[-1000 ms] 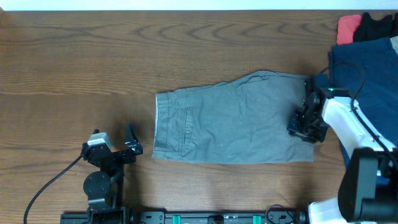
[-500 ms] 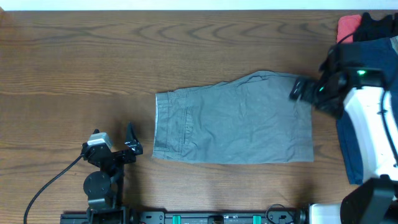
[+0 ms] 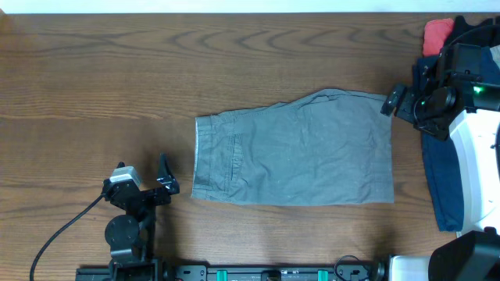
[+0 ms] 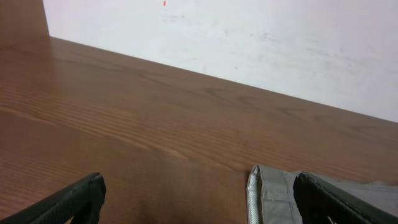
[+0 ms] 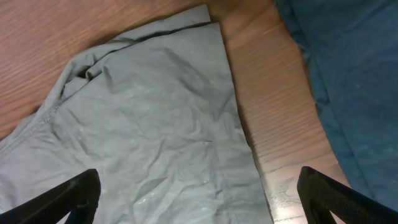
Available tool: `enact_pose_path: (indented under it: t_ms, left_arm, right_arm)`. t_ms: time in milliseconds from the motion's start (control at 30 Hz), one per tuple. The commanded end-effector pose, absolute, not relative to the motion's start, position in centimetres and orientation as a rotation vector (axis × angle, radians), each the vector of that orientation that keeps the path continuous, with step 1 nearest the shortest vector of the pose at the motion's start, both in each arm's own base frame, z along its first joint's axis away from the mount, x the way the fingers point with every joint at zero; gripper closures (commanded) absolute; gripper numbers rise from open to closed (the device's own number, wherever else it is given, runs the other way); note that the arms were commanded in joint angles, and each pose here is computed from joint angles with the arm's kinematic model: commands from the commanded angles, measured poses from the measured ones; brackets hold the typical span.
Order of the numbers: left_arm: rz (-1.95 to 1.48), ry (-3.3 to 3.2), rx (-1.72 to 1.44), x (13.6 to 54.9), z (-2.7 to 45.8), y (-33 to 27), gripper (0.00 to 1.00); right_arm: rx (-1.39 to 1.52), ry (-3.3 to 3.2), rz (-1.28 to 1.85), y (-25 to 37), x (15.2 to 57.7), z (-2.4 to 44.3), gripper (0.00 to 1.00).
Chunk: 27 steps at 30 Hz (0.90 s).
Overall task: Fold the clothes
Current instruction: 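Release the shorts and raise the right gripper aside, then reach the left gripper to the shorts' left leg hem and grasp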
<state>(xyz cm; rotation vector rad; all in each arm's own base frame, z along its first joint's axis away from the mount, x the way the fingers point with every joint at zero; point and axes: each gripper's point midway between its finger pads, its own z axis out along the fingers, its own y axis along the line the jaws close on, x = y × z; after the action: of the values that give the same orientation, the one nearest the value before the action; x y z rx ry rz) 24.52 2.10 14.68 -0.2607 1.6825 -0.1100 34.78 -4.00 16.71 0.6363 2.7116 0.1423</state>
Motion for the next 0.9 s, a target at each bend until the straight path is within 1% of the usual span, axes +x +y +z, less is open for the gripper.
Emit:
enact_pose_path:
  t_ms: [0,33,100,233,300,367,433,500,633,867]
  left_arm:
    - [-0.127,1.73,-0.261,24.4,13.2,1.8,0.02]
    - [-0.142,1.724,-0.26,24.5,13.4,1.7,0.02]
    - [-0.318,1.727,-0.261,24.5,13.5,-0.4,0.02]
    - [-0.968,1.765,-0.244,22.4,14.6,-7.7,0.02]
    - [-1.097,1.806,-0.243,21.5,14.3,-9.1,0.02]
    - [-1.142,1.818,-0.231,21.1,14.3,-9.6,0.02]
    - [-1.233,1.766,-0.22,20.8,16.1,-10.2,0.02]
    - [-1.251,1.671,-0.121,20.4,18.8,-10.7,0.02]
    - [-1.171,1.567,-0.008,20.0,22.6,-10.6,0.02]
    - [-1.001,1.748,0.09,20.6,25.2,-10.5,0.02]
  right_arm:
    - [0.632,2.709,0.127,-4.2,34.8,16.8,0.01]
    - [0.632,2.709,0.127,-4.2,34.8,16.8,0.01]
    - [0.632,2.709,0.127,-4.2,34.8,16.8,0.01]
    - [0.632,2.709,0.127,-4.2,34.8,16.8,0.01]
    - [0.632,2.709,0.127,-4.2,34.8,16.8,0.01]
    - [0.632,2.709,0.127,-4.2,34.8,16.8,0.01]
    - [0.632,2.709,0.127,-4.2,34.8,16.8,0.01]
    - [0.632,2.709,0.127,-4.2,34.8,16.8,0.01]
    - [0.632,2.709,0.127,-4.2,34.8,16.8,0.01]
    - [0.632,2.709,0.127,-4.2,34.8,16.8,0.01]
